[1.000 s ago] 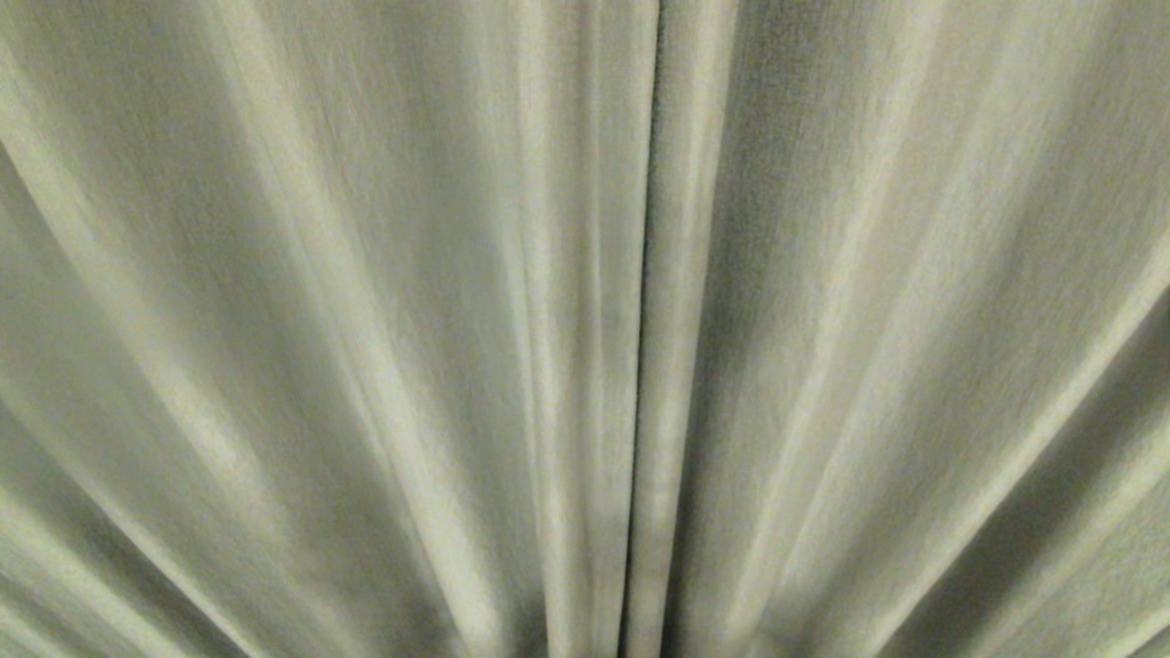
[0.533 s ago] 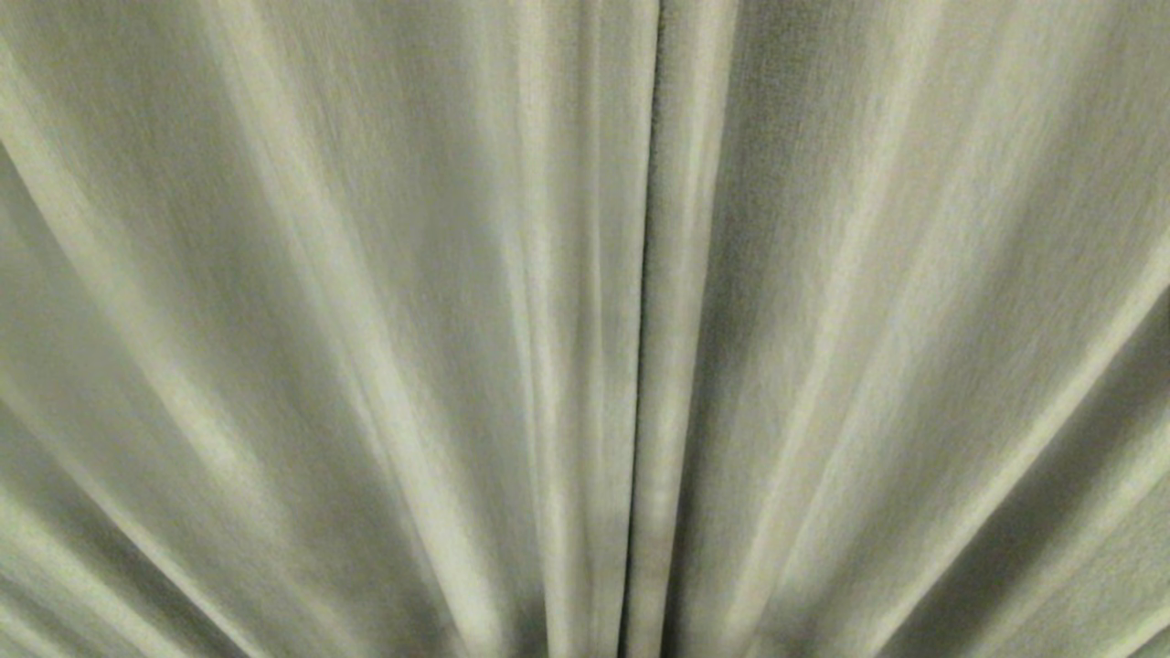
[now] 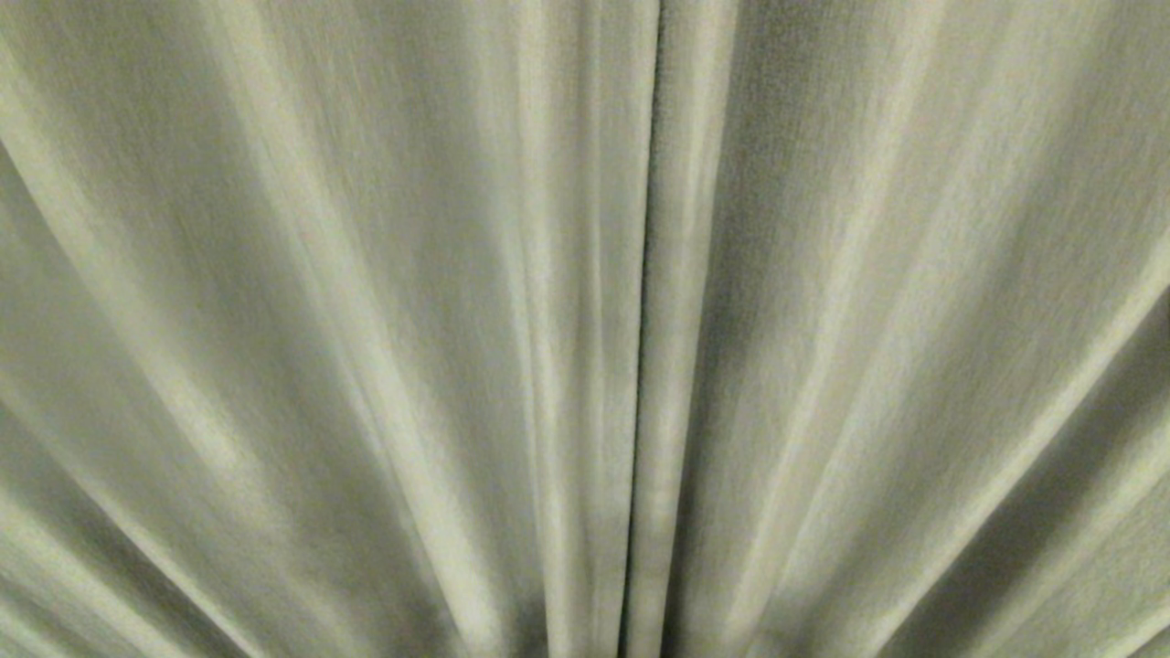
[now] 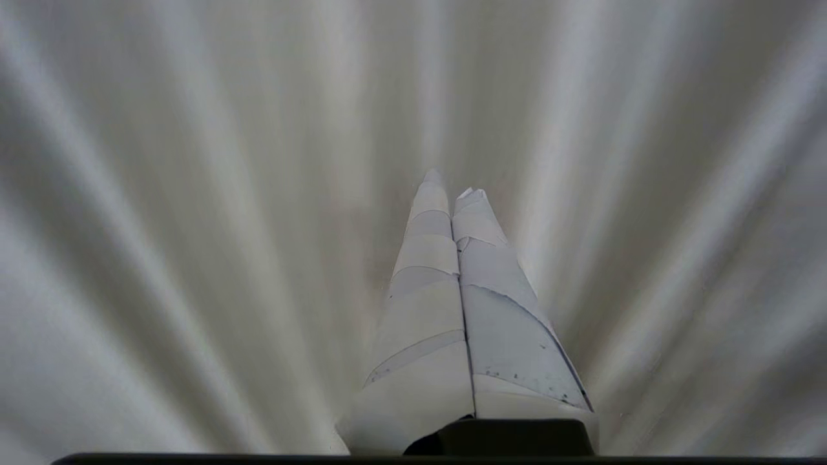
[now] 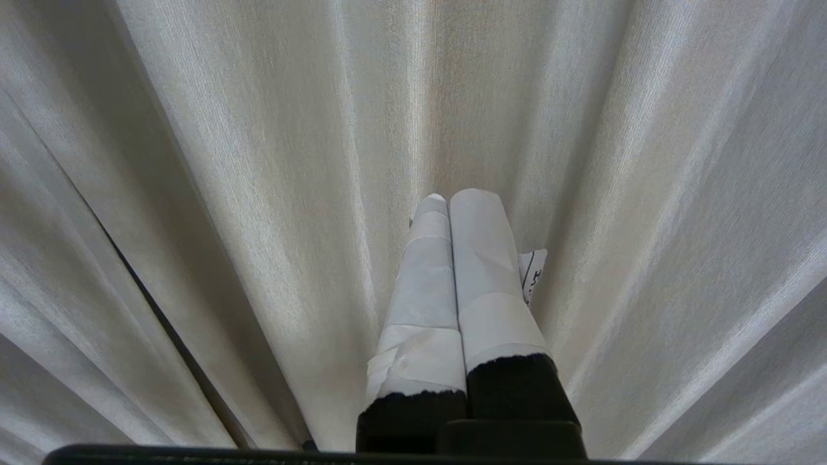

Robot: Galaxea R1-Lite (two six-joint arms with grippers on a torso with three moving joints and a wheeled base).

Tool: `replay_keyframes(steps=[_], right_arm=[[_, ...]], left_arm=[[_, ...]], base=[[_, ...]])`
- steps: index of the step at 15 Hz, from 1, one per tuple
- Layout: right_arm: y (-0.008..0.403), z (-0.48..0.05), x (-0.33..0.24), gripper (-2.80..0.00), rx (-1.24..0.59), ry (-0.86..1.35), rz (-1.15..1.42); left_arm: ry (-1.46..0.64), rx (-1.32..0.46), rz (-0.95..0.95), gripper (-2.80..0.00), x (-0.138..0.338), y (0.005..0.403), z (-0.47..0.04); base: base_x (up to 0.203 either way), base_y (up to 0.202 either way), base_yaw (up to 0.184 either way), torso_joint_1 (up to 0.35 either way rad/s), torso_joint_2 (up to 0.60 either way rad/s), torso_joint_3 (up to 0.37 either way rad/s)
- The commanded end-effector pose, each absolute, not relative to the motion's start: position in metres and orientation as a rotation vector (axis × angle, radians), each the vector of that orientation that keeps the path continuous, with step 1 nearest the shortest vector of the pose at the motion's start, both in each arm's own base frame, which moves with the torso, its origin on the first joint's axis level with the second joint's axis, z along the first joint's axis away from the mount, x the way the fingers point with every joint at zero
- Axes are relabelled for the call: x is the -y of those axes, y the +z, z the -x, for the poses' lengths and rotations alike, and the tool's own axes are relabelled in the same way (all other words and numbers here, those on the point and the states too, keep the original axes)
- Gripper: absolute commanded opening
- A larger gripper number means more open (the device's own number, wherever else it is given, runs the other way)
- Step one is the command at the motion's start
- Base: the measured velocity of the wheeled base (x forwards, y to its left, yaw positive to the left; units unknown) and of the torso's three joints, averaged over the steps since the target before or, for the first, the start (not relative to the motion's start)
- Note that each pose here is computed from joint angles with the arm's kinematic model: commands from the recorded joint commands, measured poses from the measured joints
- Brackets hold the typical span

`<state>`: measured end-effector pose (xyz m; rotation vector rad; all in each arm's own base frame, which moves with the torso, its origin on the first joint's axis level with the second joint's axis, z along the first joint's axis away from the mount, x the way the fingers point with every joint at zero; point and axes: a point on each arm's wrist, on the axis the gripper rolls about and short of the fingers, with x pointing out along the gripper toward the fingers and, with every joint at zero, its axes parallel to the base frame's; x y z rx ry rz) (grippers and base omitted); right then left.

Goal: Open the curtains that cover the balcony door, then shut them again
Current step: Pull the outer curtains open on both sides

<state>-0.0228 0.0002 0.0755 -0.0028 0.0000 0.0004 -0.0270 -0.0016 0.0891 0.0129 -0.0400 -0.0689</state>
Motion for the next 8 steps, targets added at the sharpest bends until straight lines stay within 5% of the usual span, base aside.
replay_keyframes(steps=[1, 8], right_arm=[[0.075, 0.023, 0.0, -2.8, 0.0, 0.0, 0.003], [0.075, 0.023, 0.0, -2.8, 0.0, 0.002, 0.003]], left_arm=[[-0.142, 0.045, 0.009, -2.8, 0.003, 0.109, 0.032], [-0.482, -0.071, 0.064, -2.8, 0.011, 0.222, -0.021]], base=[[0.0, 0.0, 0.0, 0.0, 0.0, 0.0], [0.0, 0.0, 0.0, 0.0, 0.0, 0.0]])
